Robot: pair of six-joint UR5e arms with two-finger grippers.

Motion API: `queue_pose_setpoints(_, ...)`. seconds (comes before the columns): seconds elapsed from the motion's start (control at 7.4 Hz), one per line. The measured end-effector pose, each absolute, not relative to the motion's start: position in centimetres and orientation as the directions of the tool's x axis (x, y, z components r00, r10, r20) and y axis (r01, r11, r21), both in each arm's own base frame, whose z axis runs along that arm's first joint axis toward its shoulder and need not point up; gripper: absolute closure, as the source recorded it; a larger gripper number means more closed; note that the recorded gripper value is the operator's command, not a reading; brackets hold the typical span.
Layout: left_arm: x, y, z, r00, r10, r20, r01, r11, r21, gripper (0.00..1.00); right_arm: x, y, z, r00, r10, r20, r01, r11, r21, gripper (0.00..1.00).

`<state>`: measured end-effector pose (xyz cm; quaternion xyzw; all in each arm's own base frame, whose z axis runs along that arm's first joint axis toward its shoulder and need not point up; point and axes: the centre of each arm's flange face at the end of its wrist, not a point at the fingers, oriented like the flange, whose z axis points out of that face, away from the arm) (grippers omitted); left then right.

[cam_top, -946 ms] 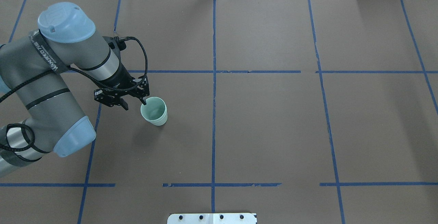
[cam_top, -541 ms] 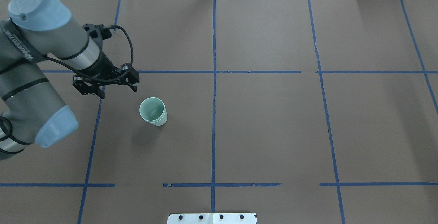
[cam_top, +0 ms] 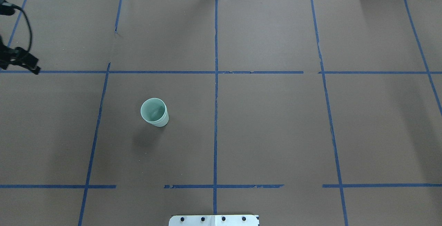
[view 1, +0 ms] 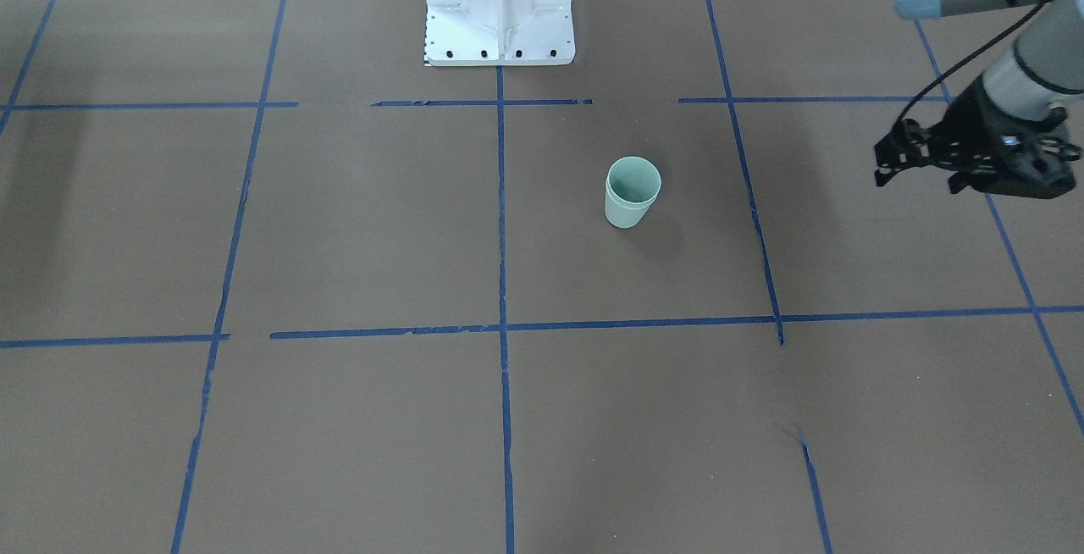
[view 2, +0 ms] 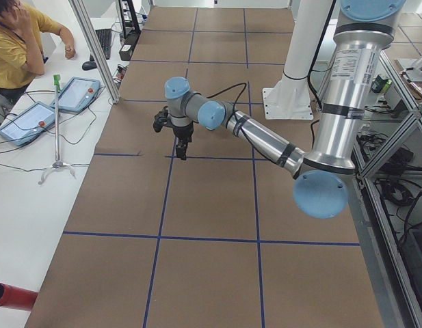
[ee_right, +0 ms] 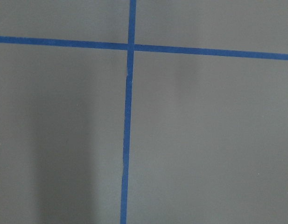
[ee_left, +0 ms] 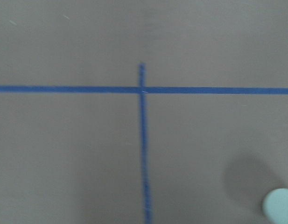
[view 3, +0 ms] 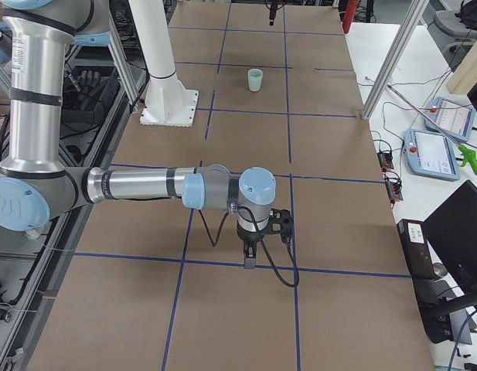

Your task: Stack cups

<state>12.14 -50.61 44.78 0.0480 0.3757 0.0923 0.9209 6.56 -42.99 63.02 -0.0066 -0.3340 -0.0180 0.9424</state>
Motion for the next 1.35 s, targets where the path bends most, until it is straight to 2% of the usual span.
queue_pose_setpoints(0.27, 1.5, -47.8, 53.8, 0.725, 0.249, -0.642, -0.173, 0.968, 0.180, 0.00, 6.5, -43.0, 63.0, 0.776, -0.030, 0.630, 0.039, 0.999, -0.001, 0.00)
queue_pose_setpoints(0.54, -4.7, -45.0, 59.9, 0.740, 0.205, -0.640, -0.149, 0.979, 0.141, 0.00, 6.6, -43.0, 63.1, 0.776, -0.029, 0.630, 0.038, 0.999, -0.001, 0.00)
queue_pose_setpoints(0.81, -7.4, -43.2, 62.3, 0.747, 0.164, -0.644, -0.119, 0.986, 0.114, 0.00, 6.6, -43.0, 63.1, 0.776, -0.029, 0.630, 0.038, 0.999, -0.001, 0.00)
queue_pose_setpoints(1.35, -7.9, -43.0, 63.8, 0.748, 0.153, -0.646, -0.115, 0.988, 0.100, 0.00, 6.6, -43.0, 63.0, 0.776, -0.029, 0.630, 0.038, 0.999, 0.000, 0.00)
